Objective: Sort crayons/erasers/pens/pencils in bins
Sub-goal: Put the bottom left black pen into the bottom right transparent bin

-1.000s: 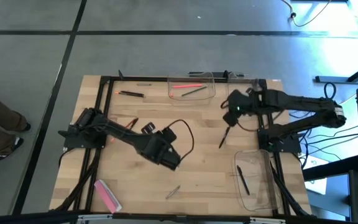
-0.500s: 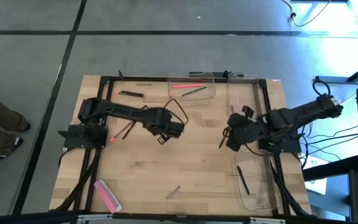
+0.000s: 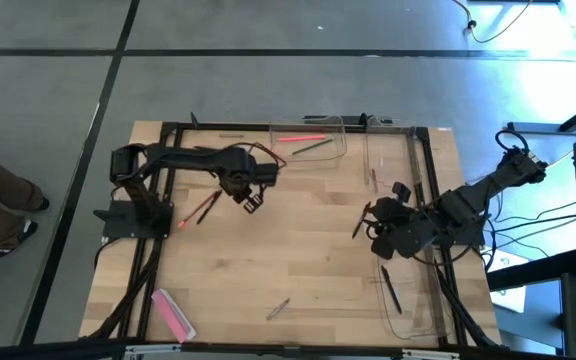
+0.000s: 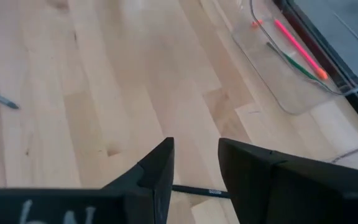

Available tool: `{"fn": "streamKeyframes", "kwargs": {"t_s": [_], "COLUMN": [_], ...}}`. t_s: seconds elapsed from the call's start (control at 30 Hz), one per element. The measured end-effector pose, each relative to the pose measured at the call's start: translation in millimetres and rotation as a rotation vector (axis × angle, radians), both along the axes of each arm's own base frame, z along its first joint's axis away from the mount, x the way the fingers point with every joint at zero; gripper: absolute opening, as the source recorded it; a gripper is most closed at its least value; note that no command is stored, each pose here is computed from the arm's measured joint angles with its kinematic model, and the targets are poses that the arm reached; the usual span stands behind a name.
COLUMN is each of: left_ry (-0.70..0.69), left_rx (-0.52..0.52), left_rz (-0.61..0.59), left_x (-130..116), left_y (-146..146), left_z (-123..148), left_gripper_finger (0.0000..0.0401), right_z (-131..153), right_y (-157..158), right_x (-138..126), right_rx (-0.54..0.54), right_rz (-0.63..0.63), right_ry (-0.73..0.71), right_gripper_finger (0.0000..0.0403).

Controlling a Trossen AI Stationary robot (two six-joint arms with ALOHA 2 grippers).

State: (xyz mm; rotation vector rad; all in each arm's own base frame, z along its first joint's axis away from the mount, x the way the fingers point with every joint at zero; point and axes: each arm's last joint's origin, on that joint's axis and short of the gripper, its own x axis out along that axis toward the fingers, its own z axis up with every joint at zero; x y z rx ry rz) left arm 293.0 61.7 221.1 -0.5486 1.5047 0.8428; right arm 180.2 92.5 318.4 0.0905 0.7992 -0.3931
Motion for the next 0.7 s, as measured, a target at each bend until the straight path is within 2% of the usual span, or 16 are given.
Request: {"fn": "streamKeyframes", "kwargs": {"t_s": [0.2, 0.33, 0.47, 0.7], "left_ry": [0.002, 0.030, -0.025, -0.069], "left_rx": [-0.033, -0.066, -0.053, -0.041], "left_rz": [0.085, 0.093, 0.076, 0.040], "left_x": [-21, -32, -30, -27], "left_y": [19, 23, 24, 29], "left_z": [-18, -35, -45, -46], "left_gripper_finger": [0.0082, 0.0082, 0.0082, 0.0082], "right_z": [-2, -7, -10, -10], "right_y": [5, 6, 7, 7], "right_x": [0, 2, 3, 4], "right_rx": [0.006, 0.002, 0.001, 0.002], "right_rz": [0.019, 0.018, 0.018, 0.017], "right_ry": [-0.020, -0.029, -0.031, -0.037], "right_gripper_finger": [0.0128, 0.0128, 0.0128, 0.0128]}}
